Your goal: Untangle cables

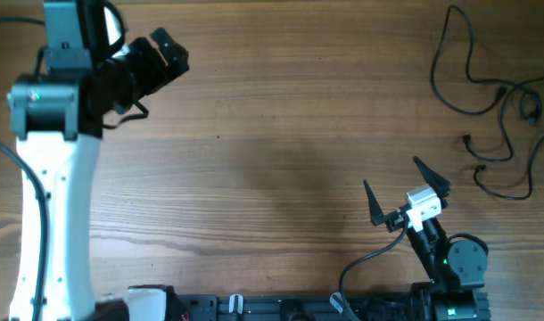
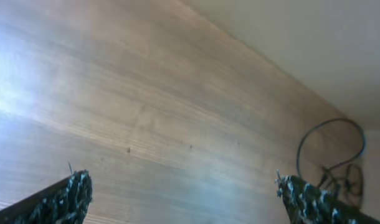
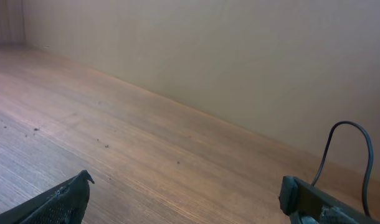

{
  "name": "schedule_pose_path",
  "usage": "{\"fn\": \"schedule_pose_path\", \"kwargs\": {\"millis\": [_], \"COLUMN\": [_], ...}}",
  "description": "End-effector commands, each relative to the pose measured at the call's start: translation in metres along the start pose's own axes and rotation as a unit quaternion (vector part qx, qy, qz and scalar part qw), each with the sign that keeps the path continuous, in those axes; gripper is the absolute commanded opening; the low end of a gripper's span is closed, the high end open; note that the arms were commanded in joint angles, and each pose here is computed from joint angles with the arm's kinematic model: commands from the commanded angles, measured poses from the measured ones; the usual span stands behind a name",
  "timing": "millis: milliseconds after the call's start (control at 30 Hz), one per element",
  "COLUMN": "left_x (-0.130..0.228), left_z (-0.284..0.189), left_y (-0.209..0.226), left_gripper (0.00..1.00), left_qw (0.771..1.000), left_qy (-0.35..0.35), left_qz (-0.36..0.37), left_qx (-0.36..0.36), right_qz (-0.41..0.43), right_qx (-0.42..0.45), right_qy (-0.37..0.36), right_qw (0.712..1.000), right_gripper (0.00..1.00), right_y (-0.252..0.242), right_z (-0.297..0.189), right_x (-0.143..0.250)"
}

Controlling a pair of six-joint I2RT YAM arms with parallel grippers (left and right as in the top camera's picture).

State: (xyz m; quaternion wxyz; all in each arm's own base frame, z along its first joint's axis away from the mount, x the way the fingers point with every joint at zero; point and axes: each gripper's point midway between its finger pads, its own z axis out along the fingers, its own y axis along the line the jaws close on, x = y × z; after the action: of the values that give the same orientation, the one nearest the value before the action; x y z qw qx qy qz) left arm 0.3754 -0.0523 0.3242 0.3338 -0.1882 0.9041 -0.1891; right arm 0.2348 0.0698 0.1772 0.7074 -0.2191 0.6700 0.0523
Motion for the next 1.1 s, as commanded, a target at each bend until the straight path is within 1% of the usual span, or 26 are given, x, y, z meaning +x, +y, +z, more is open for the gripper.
{"fn": "schedule_pose_path", "kwargs": {"millis": [0, 67, 133, 233, 267, 400, 467, 667, 1067], "left_x": [0.002, 0.006, 0.021, 0.034, 0.042, 0.077, 0.088, 0.117, 0.132], "left_z": [-0.033, -0.04, -0.045, -0.047, -0.047, -0.047, -0.047, -0.041, -0.023], "left_y": [-0.009, -0.007, 0.002, 0.014, 0.022, 0.05, 0.062, 0.094, 0.11], "left_gripper": [1.0, 1.0, 1.0, 1.0, 1.0, 1.0, 1.0, 1.0, 1.0], "left_qw": [0.994, 0.991, 0.985, 0.977, 0.972, 0.955, 0.949, 0.936, 0.908], "left_qy": [-0.08, -0.108, -0.143, -0.186, -0.21, -0.27, -0.291, -0.334, -0.396], "left_qz": [0.065, 0.069, 0.074, 0.077, 0.078, 0.08, 0.078, 0.07, 0.069], "left_qx": [0.022, 0.038, 0.058, 0.069, 0.077, 0.096, 0.094, 0.086, 0.118], "right_qz": [0.002, 0.002, 0.002, 0.003, 0.002, 0.003, 0.002, 0.003, 0.003], "right_qx": [0.005, 0.005, 0.005, 0.005, 0.005, 0.005, 0.005, 0.005, 0.005], "right_qy": [0.003, 0.002, 0.002, 0.003, 0.002, 0.002, 0.002, 0.003, 0.002], "right_qw": [1.0, 1.0, 1.0, 1.0, 1.0, 1.0, 1.0, 1.0, 1.0], "right_gripper": [1.0, 1.0, 1.0, 1.0, 1.0, 1.0, 1.0, 1.0, 1.0], "right_y": [-0.001, -0.001, -0.001, -0.001, -0.001, -0.001, -0.001, -0.001, -0.001], "right_z": [0.0, 0.0, 0.0, 0.0, 0.0, 0.0, 0.0, 0.0, 0.0], "right_x": [0.001, 0.001, 0.001, 0.001, 0.001, 0.001, 0.001, 0.001, 0.001]}}
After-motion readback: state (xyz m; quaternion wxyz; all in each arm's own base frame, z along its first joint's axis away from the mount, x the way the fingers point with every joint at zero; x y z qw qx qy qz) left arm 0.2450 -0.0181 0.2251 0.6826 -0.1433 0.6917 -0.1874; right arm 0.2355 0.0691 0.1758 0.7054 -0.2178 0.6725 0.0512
